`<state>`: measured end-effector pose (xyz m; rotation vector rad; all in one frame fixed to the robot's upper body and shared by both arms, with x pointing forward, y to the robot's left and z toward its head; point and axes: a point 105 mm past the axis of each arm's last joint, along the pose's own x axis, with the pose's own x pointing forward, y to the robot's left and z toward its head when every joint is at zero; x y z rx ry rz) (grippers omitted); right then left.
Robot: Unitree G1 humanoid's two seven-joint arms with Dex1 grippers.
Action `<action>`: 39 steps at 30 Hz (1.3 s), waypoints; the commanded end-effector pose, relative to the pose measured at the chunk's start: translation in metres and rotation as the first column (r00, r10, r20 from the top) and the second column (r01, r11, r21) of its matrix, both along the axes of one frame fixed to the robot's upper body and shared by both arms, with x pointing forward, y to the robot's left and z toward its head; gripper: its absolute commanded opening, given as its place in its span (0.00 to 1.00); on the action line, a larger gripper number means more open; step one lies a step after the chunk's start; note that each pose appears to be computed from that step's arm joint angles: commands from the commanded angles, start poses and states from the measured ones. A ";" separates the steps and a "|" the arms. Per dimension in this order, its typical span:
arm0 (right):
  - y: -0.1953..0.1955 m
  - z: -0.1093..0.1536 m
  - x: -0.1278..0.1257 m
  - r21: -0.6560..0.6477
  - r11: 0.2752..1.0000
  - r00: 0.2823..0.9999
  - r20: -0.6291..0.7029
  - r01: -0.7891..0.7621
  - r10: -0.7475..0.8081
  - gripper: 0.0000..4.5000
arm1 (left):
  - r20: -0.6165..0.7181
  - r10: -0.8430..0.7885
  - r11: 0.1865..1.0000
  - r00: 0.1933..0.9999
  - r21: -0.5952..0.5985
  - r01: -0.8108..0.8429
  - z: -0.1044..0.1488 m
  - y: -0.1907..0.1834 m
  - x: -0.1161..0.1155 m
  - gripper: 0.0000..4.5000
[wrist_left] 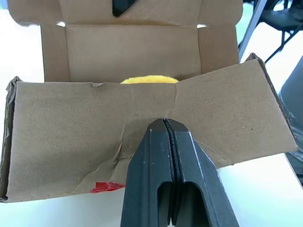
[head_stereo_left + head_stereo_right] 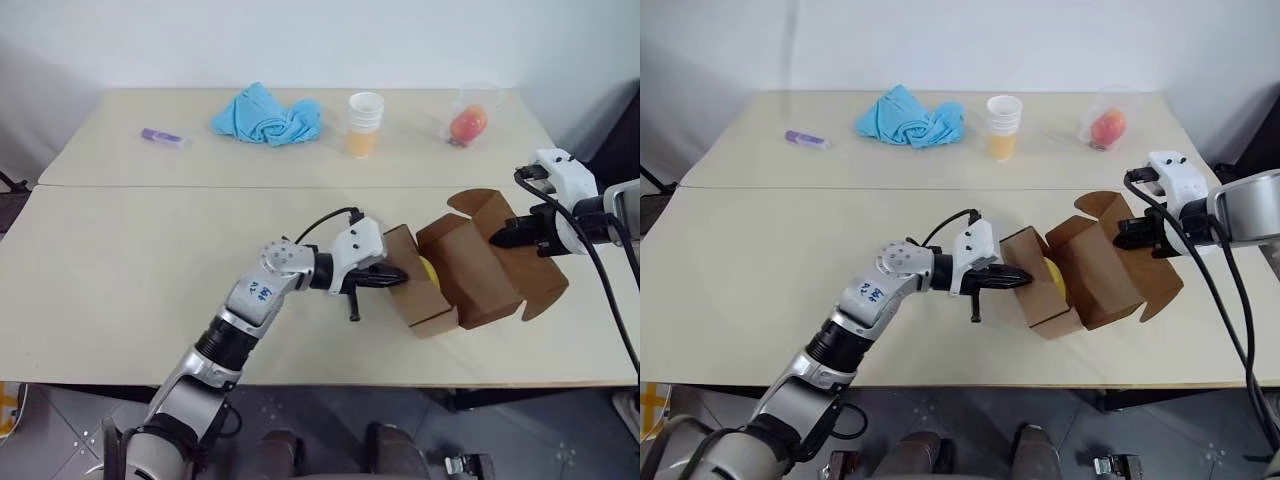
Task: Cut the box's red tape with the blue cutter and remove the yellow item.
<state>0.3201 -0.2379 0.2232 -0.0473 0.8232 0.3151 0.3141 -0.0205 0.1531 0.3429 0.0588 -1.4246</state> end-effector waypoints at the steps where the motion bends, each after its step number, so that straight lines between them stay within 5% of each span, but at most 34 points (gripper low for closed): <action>1: 0.020 -0.013 -0.004 0.041 0.996 0.996 -0.038 -0.085 0.087 0.00 | -0.117 0.132 0.983 0.984 0.144 -0.114 -0.040 0.031 0.009 0.00; 20: 0.034 -0.027 -0.001 0.054 0.996 0.998 0.001 -0.068 0.068 0.00 | -0.132 0.211 0.971 0.968 0.146 -0.192 -0.028 0.056 0.019 0.00; 25: 0.035 -0.018 -0.003 0.077 0.993 0.989 0.123 -0.092 0.082 0.26 | -0.142 0.247 0.963 0.958 0.143 -0.227 -0.016 0.087 0.024 0.23; 30: 0.026 0.017 -0.031 0.106 0.953 0.909 0.346 -0.285 0.233 0.63 | -0.187 0.219 0.975 0.957 0.009 -0.222 0.011 0.135 0.014 0.56; 34: 0.002 0.042 -0.049 0.041 0.908 0.756 0.570 -0.418 0.322 0.96 | -0.187 0.220 0.975 0.957 -0.004 -0.224 0.008 0.190 -0.007 0.84; 37: -0.017 0.059 -0.065 -0.198 0.861 0.514 0.732 -0.469 0.448 1.00 | -0.189 0.281 0.958 0.941 -0.010 -0.288 0.004 0.229 -0.016 1.00; 39: -0.025 0.054 -0.078 -0.285 0.807 0.451 0.710 -0.518 0.541 1.00 | -0.184 0.342 0.939 0.922 0.027 -0.343 -0.002 0.256 -0.021 1.00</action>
